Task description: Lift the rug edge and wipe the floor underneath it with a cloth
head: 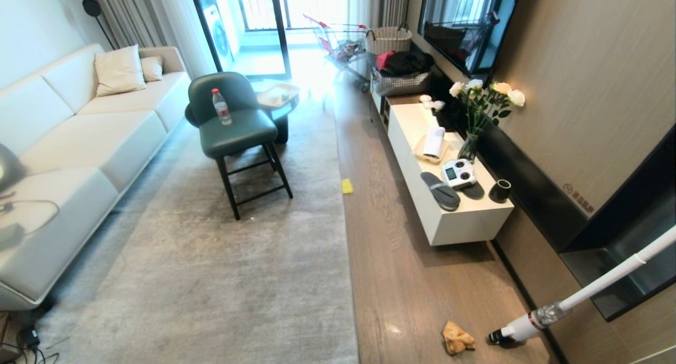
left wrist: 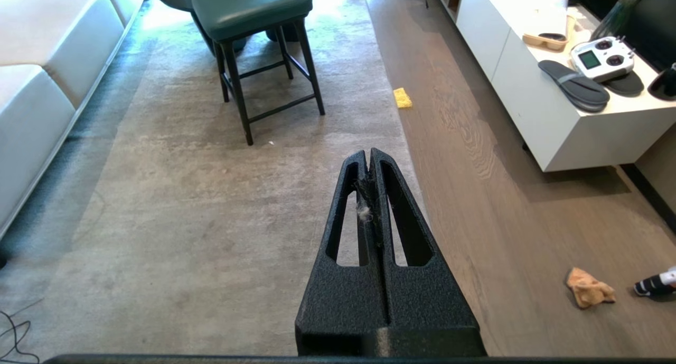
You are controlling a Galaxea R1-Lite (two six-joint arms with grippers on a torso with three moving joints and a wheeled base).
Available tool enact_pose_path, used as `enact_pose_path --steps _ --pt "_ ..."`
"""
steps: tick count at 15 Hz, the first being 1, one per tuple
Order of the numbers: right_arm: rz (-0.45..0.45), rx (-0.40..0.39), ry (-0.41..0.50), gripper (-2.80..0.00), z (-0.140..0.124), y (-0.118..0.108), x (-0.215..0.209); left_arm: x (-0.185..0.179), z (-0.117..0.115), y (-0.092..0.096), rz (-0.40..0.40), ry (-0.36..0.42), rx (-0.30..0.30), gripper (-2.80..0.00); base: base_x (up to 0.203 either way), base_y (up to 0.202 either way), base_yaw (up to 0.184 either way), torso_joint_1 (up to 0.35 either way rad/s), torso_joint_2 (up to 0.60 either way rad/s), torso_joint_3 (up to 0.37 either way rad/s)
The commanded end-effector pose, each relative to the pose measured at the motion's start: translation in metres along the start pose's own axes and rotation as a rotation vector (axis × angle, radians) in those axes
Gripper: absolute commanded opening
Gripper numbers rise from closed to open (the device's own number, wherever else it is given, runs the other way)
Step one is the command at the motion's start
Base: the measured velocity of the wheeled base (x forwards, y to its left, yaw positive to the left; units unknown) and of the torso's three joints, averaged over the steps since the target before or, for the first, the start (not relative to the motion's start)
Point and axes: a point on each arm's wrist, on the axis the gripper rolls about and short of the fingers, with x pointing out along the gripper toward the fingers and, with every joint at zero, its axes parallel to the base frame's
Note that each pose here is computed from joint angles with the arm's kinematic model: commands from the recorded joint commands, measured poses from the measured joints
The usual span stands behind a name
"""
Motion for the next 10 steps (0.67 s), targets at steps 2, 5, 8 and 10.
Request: enact_pose_path --steps 2,5,8,10 --pt "0.001 -0.001 0.002 -2.80 0.0000 0.0000 0.0001 0.0001 0.0000 0.0000 0.000 0.001 0.000 -2.80 0.000 0.000 0.000 0.000 0.00 0.000" --pt "0.001 -0.001 0.002 -2.80 0.0000 0.0000 0.0001 0.0001 0.0000 0.0000 -0.001 0.001 0.000 -2.80 0.000 0.000 0.000 0.000 0.00 0.000" --pt "0.000 -0.001 0.002 -2.80 0.0000 0.0000 0.0001 0.0001 0.0000 0.0000 -0.001 0.001 0.000 -2.80 0.000 0.000 0.000 0.000 0.00 0.000" --pt "0.002 -0.001 0.002 -2.80 0.0000 0.0000 0.0001 0.0001 0.0000 0.0000 0.000 0.001 0.000 -2.80 0.000 0.000 0.000 0.000 0.00 0.000"
